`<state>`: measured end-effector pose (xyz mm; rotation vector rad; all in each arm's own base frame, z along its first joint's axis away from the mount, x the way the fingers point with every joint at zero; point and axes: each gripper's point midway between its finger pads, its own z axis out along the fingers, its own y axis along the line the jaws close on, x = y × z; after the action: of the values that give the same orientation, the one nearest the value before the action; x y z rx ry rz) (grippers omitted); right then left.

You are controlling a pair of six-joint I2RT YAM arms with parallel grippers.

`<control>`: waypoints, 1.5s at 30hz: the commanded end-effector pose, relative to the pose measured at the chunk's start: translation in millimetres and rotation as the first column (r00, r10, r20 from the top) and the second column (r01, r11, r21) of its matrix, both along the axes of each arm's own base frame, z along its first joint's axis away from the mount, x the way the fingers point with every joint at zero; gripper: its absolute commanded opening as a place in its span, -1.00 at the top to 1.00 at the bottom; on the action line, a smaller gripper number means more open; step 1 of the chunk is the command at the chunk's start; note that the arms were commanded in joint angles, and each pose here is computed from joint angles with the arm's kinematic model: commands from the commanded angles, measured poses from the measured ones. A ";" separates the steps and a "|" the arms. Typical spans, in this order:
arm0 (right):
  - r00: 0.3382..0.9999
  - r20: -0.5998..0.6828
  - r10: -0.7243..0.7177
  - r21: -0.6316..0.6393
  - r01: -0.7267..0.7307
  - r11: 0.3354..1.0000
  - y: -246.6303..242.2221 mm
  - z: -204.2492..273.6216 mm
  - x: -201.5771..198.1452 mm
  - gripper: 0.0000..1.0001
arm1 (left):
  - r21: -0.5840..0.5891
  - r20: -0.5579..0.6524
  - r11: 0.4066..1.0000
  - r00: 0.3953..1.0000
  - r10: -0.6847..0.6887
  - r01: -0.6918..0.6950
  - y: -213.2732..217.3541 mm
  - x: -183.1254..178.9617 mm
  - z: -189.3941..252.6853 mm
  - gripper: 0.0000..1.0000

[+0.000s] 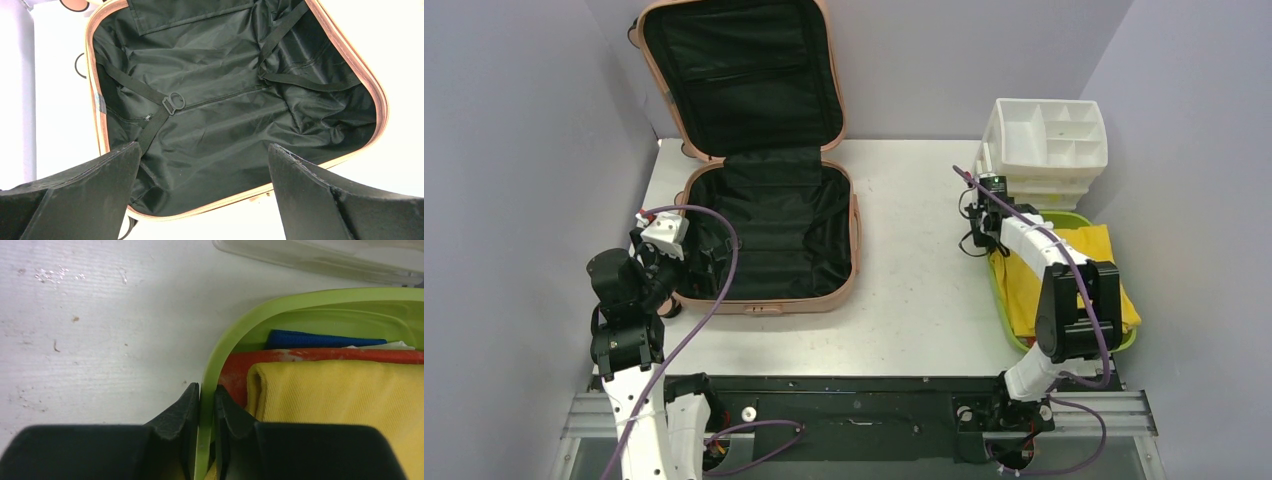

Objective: Open, take out, and arrange the luggage
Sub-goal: Move the bin to the center of the board, then reset both arms

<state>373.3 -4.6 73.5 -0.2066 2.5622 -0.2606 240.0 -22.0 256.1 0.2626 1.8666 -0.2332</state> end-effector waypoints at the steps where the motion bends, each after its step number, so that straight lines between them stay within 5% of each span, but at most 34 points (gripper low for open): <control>1: 0.992 0.129 -0.003 0.064 -0.005 0.998 28.6 18.7 38.0 1.00 | -0.005 0.019 1.000 1.000 -0.015 0.015 -1.8 1.4 4.7 -0.93; 26: 0.958 0.240 -0.158 0.115 0.134 0.984 53.8 40.2 79.7 0.93 | -0.018 0.006 1.000 1.000 -0.017 0.017 -1.4 3.7 1.0 -0.93; 28: 0.959 0.238 -0.151 0.113 0.127 0.985 54.0 40.4 78.1 0.74 | -0.017 0.007 1.000 1.000 -0.018 0.018 -1.4 3.7 0.8 -0.93; 33: 0.968 0.231 -0.094 0.091 0.075 0.993 52.8 65.2 61.4 -0.26 | -0.009 0.004 1.000 1.000 -0.016 0.016 -0.6 2.7 0.4 -0.93; 35: 0.962 0.265 -0.063 0.077 0.044 0.996 50.9 88.1 49.5 -0.52 | -0.011 0.000 1.000 1.000 -0.020 0.020 -1.1 2.9 -0.6 -0.93; 45: 0.891 0.449 0.061 -0.057 -0.039 0.998 13.9 182.0 -42.6 -0.65 | 0.070 -0.092 0.997 0.995 -0.032 0.038 4.9 -6.0 -16.7 -0.93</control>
<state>369.7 29.9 242.8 -0.1350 2.1212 -0.2055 240.1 -21.4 233.9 0.2814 1.9515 -0.2623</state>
